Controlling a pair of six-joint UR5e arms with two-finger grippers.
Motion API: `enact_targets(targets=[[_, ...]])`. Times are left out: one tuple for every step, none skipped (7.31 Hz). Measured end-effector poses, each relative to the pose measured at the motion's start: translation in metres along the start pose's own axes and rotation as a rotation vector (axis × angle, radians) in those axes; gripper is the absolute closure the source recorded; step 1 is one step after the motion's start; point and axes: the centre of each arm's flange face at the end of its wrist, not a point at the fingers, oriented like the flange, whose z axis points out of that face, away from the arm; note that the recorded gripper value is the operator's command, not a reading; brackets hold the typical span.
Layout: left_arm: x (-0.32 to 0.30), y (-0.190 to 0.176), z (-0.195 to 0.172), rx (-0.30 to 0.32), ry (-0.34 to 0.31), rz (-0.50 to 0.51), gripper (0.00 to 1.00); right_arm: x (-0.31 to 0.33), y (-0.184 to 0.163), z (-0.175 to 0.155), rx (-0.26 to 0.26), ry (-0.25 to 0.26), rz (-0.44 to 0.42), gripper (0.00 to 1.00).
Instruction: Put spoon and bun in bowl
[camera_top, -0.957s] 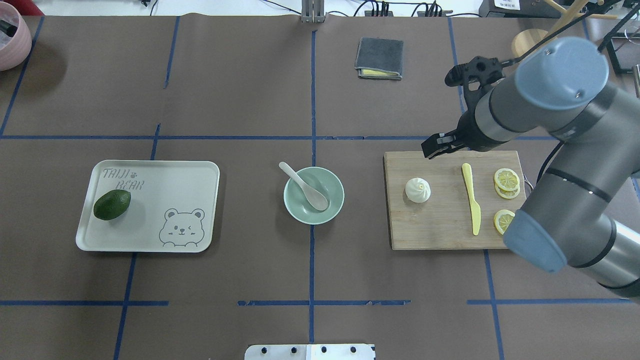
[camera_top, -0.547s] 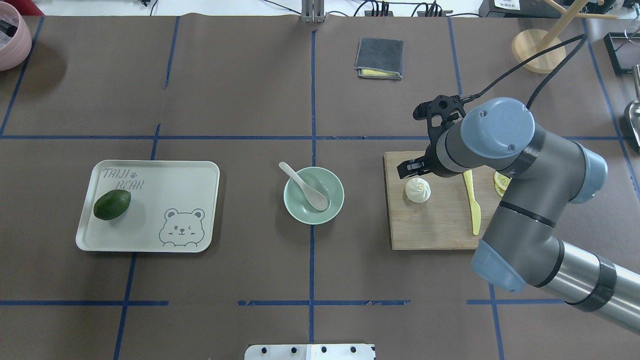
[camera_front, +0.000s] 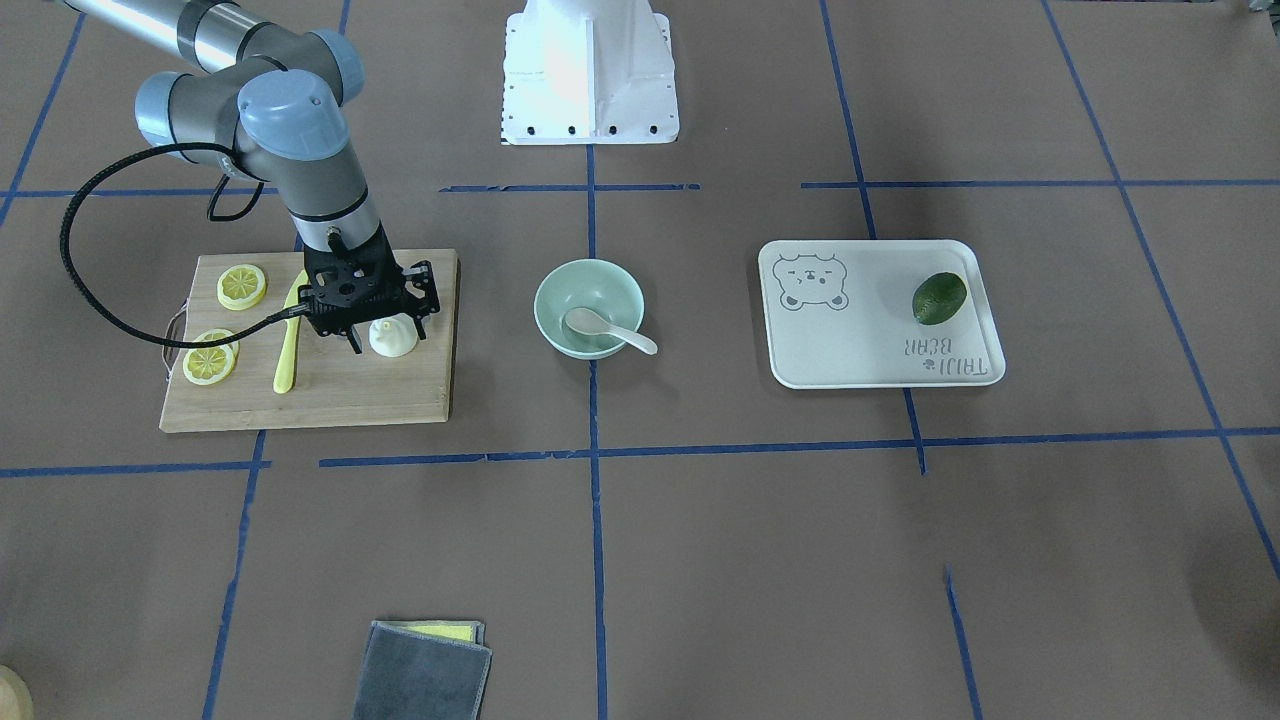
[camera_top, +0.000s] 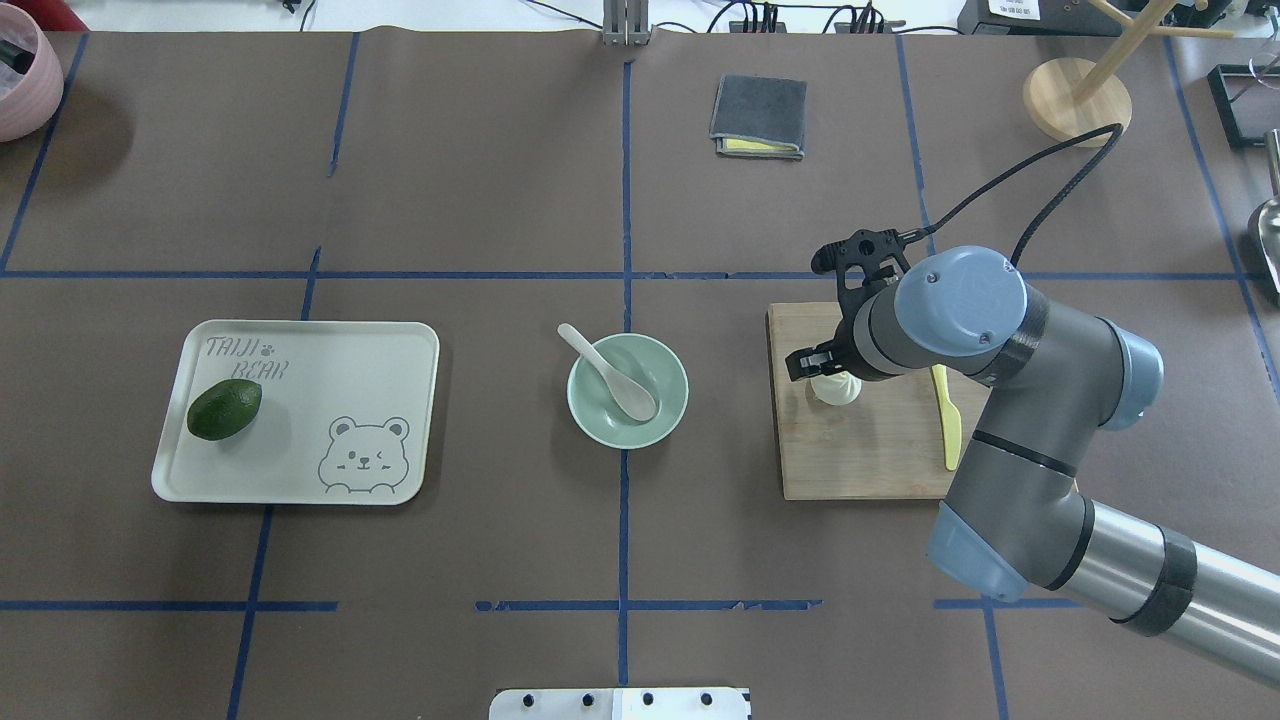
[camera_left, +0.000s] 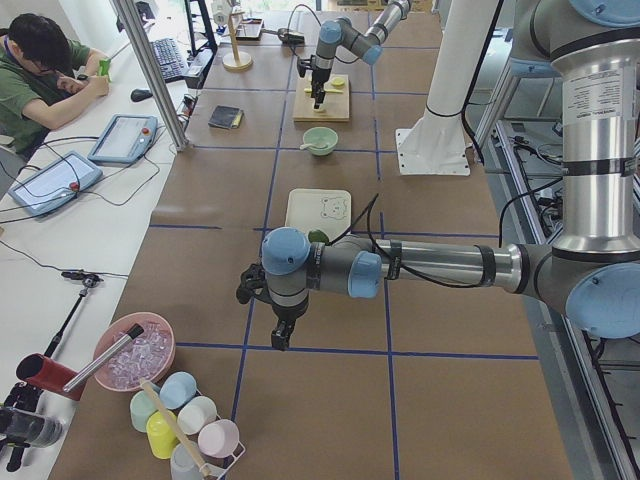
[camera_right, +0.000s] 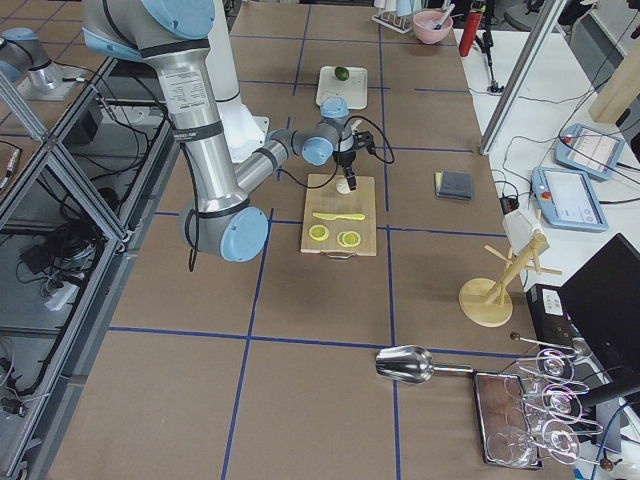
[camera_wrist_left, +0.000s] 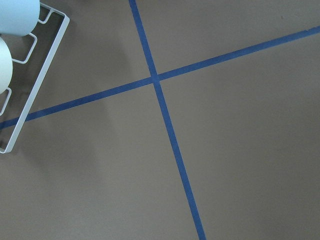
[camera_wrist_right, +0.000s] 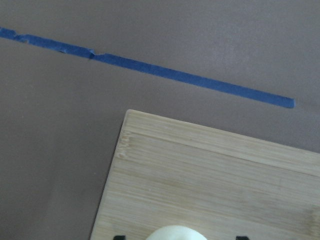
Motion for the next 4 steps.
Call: enact_targets(targets=[[-0.0002,0.0001,-0.0001,0.000,0.000,0.000,0.00,-0.0055,0.0067,0.0027,-0.010,-0.004,-0.001,0.83],[-0.0004,0.0002,0.0000,0.000,0.000,-0.001,0.00,-0.0087,0.0114,0.0037,-0.015,-0.007,-0.004,1.00],[-0.0008,0.0005,0.0000,0.000,0.000,-0.002,0.00,-0.0100,0.0140,0.0026,-0.017,-0.011,-0.006,1.00],[-0.0012,0.0010,0.0004,-0.001,0.000,-0.003,0.00,-0.0122,0.0145,-0.0015,-0.014,-0.017,-0.008,1.00]])
